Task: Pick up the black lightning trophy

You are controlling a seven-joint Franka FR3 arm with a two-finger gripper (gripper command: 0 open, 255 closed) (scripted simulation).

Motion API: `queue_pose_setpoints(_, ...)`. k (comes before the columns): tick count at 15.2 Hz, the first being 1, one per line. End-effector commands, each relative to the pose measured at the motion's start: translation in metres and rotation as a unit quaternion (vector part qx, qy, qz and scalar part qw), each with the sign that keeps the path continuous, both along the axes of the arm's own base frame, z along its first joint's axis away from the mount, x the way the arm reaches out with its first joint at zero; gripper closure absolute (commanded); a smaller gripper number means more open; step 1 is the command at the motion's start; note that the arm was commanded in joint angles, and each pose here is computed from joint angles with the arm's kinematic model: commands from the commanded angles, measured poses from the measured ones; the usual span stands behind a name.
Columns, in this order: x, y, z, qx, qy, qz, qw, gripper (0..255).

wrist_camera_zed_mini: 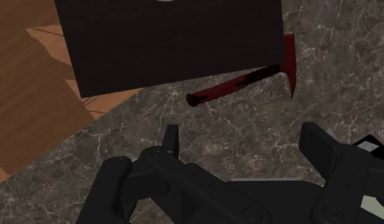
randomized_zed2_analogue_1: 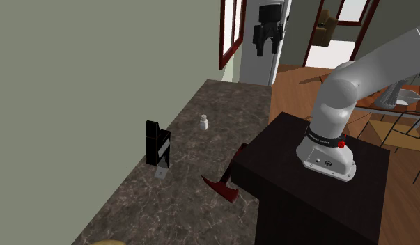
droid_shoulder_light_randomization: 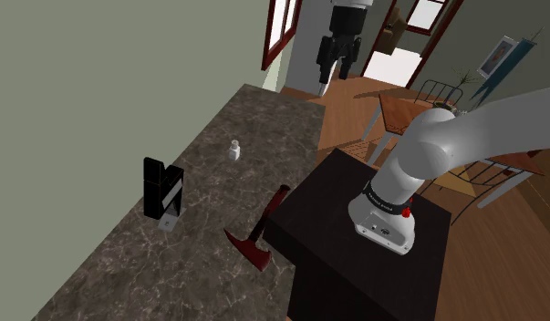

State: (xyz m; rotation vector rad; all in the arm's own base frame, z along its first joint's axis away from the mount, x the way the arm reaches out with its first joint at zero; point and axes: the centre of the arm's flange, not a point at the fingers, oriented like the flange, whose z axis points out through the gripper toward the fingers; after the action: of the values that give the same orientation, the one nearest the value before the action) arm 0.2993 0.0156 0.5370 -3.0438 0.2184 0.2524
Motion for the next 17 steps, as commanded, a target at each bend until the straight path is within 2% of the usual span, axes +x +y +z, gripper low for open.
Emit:
queue_pose_setpoints(1, 0.0, 0.0, 0.0, 0.0, 0.0, 0.0, 1.0, 0)
queue_pose_setpoints(9, 0.019, 0.087, -0.055, -0.015, -0.013, -0.079, 0.9967, 0)
queue_pose_setpoints(17, 0.052, 0.169, -0.111, -0.031, -0.026, -0.157, 0.9868, 0)
